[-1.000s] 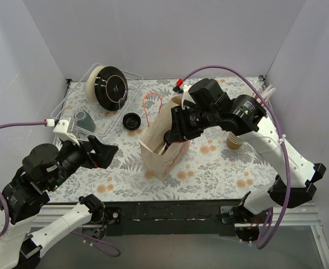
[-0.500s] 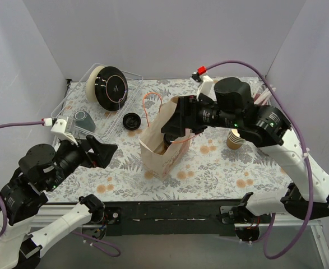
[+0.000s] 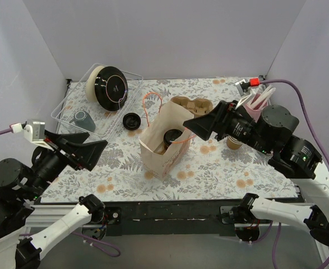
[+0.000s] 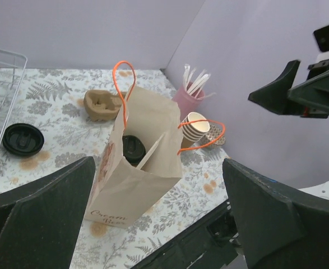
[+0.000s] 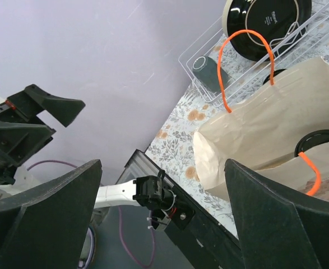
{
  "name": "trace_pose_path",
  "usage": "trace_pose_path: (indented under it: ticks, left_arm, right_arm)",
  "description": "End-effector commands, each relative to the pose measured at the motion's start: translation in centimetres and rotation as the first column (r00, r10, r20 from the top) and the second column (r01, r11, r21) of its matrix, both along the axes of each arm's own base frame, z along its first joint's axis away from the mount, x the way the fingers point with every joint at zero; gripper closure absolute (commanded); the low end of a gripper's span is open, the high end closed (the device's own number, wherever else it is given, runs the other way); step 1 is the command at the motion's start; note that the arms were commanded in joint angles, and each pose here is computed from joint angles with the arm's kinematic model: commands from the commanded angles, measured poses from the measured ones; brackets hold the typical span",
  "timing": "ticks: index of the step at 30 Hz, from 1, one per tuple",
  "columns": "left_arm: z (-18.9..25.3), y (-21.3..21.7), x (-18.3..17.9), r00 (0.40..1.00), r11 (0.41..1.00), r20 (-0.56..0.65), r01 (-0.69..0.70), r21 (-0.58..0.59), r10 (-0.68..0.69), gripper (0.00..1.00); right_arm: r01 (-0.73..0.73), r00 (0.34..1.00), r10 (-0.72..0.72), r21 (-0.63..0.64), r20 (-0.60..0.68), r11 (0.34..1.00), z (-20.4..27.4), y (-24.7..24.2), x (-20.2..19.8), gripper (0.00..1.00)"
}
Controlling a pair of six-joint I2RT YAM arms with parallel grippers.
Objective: Pack the takeout coffee
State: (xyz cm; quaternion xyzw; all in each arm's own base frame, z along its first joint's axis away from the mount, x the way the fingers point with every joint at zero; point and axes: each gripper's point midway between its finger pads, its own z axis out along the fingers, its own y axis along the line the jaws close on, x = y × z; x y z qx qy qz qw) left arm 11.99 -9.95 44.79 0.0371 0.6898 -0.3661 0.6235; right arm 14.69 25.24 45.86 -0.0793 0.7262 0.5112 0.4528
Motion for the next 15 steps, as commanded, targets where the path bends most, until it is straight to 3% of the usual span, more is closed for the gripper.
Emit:
trace_pose_path:
  ticks: [1,7,15]
  left_arm:
    - [1.9,0.1,-1.0,0.998,0.997,0.061,0.028,-0.071,-0.024,0.02]
    - [2.5,0.6,-1.2,0.998,0.991,0.063,0.015,-0.13,-0.007,0.02]
    - [2.1,-0.1,-0.6,0.999,0.993,0.04,0.024,-0.118,-0.019,0.02]
  right_arm:
    - [0.038,0.997,-0.044,0.08,0.066,0.996,1.5,-1.0,0.2,0.01]
    - [0.086,0.995,-0.087,0.034,0.045,0.996,0.4,-2.3,0.2,0.01]
    - [0.142,0.988,-0.139,-0.043,0.06,0.989,-0.7,-3.9,0.5,0.02]
